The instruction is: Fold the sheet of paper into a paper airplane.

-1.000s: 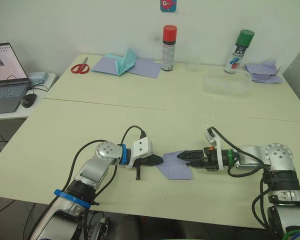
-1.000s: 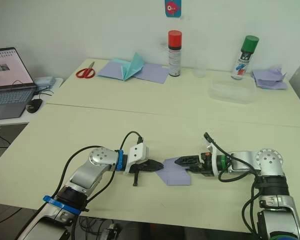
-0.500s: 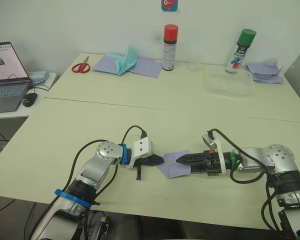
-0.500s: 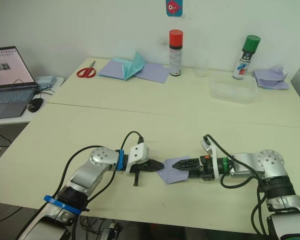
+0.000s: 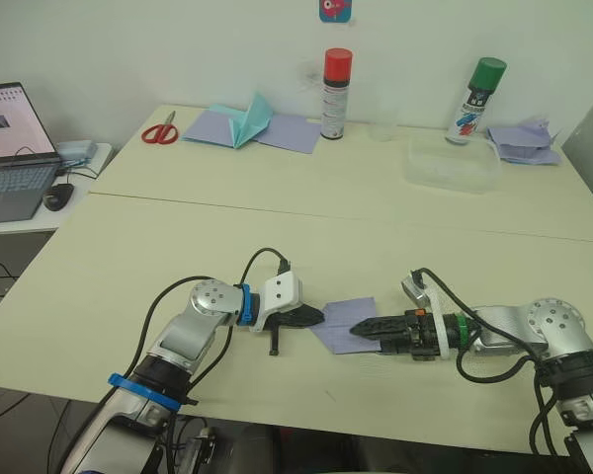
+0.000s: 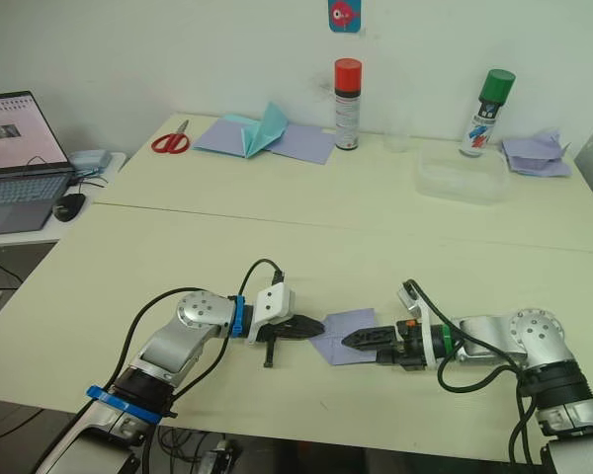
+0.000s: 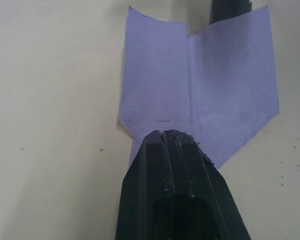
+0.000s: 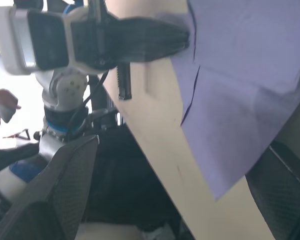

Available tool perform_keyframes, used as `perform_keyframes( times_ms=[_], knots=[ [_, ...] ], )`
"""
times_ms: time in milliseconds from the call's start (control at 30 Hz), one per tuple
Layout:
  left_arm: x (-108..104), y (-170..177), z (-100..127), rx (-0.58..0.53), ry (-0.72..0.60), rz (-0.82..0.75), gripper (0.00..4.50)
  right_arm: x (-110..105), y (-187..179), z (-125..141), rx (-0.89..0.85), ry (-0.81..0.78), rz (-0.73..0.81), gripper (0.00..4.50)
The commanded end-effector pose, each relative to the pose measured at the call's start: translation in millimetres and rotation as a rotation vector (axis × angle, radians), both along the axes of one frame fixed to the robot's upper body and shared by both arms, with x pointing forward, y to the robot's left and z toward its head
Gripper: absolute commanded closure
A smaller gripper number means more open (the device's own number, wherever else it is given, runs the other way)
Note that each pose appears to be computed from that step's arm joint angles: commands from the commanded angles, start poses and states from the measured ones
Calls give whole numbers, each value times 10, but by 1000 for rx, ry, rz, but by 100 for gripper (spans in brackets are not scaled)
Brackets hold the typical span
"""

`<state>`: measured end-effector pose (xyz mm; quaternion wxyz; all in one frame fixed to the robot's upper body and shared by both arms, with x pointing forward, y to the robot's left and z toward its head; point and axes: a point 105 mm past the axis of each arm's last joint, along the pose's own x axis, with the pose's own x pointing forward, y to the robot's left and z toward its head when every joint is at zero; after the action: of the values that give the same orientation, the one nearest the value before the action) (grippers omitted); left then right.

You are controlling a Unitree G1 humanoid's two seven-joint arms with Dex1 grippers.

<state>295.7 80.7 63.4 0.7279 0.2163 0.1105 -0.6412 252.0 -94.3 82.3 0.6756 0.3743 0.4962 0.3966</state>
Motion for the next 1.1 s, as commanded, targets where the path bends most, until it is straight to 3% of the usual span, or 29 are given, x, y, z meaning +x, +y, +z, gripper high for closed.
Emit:
perform_keyframes(
  times_ms=[33,500,600,700,800,1000,1033,1100],
  knots=[
    [-31,63,-166,60,41,12,450,192,-22,95,11,-39,-113,1],
    [-9,76,-157,66,33,8,450,312,44,95,20,-42,-149,1],
    [-16,78,-162,67,34,7,450,292,12,78,10,-42,-133,64],
    [-15,83,-169,70,36,7,450,278,0,56,0,-39,-125,177],
    [-3,85,-162,71,35,6,450,268,-5,23,-8,-37,-132,215],
    [13,81,-126,61,21,-1,450,291,-13,-13,-28,-49,-155,426],
    [15,81,-124,60,20,-2,450,299,-15,-15,-31,-52,-159,448],
    [23,81,-121,58,20,-2,450,314,-19,-13,-32,-55,-164,448]
  ],
)
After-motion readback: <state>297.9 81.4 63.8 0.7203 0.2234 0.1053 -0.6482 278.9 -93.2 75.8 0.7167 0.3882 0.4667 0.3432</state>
